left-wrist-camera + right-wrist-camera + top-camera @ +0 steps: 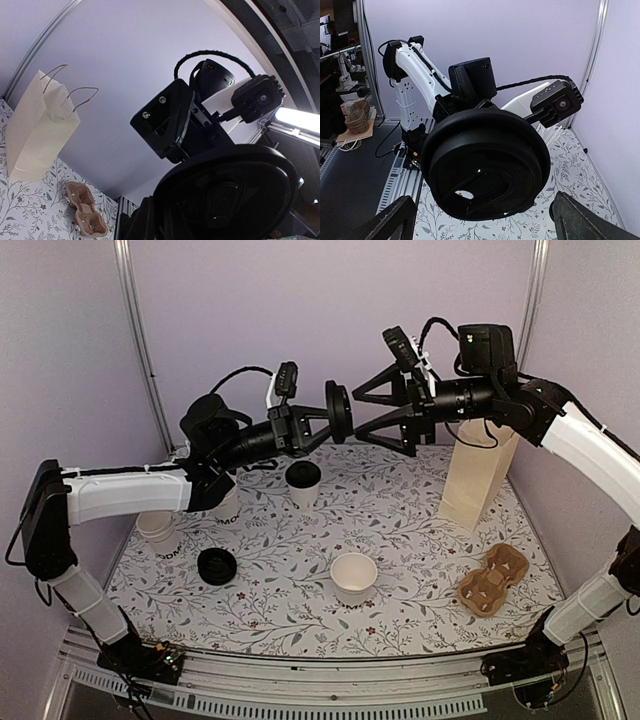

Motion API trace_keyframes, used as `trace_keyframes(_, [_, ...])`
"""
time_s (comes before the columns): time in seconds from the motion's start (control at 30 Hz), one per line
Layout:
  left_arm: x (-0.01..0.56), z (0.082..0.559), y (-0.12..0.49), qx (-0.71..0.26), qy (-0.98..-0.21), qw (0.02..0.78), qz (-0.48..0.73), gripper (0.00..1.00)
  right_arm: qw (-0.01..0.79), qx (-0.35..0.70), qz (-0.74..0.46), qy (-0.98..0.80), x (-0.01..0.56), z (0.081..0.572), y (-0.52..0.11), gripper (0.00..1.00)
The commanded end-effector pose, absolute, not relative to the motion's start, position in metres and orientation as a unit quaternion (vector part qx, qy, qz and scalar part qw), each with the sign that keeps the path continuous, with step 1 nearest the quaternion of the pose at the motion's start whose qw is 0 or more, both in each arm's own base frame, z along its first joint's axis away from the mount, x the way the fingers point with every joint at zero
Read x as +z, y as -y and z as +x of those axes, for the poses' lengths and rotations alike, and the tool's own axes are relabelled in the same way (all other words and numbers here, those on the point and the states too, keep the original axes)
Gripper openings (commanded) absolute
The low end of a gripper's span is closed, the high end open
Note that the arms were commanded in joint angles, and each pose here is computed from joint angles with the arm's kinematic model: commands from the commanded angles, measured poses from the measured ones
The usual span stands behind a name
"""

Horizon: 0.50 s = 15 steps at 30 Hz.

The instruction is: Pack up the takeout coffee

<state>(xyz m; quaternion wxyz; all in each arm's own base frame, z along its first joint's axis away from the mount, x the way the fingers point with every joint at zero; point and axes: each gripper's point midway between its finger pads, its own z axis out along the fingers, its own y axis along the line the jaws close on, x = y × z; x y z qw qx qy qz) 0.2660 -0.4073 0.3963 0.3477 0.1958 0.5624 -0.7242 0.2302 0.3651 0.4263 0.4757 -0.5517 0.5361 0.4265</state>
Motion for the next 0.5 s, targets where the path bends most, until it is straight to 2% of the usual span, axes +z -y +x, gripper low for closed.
trace_keyframes(0.0, [0.409,0.256,0.413,-0.738,-0.536,0.350,0.212,0.06,0.479,0.445,-0.552,-0.518,0.439,0.225,-0.369,0.99])
trace_keyframes(0.2, [0.404,0.258,0.414,-0.739,-0.541,0.347,0.204,0.06,0.466,0.452,-0.564,-0.510,0.435,0.215,-0.375,0.98])
trace_keyframes(0.47, [0.405,0.259,0.414,-0.742,-0.537,0.346,0.201,0.06,0.466,0.453,-0.564,-0.509,0.434,0.215,-0.379,0.93])
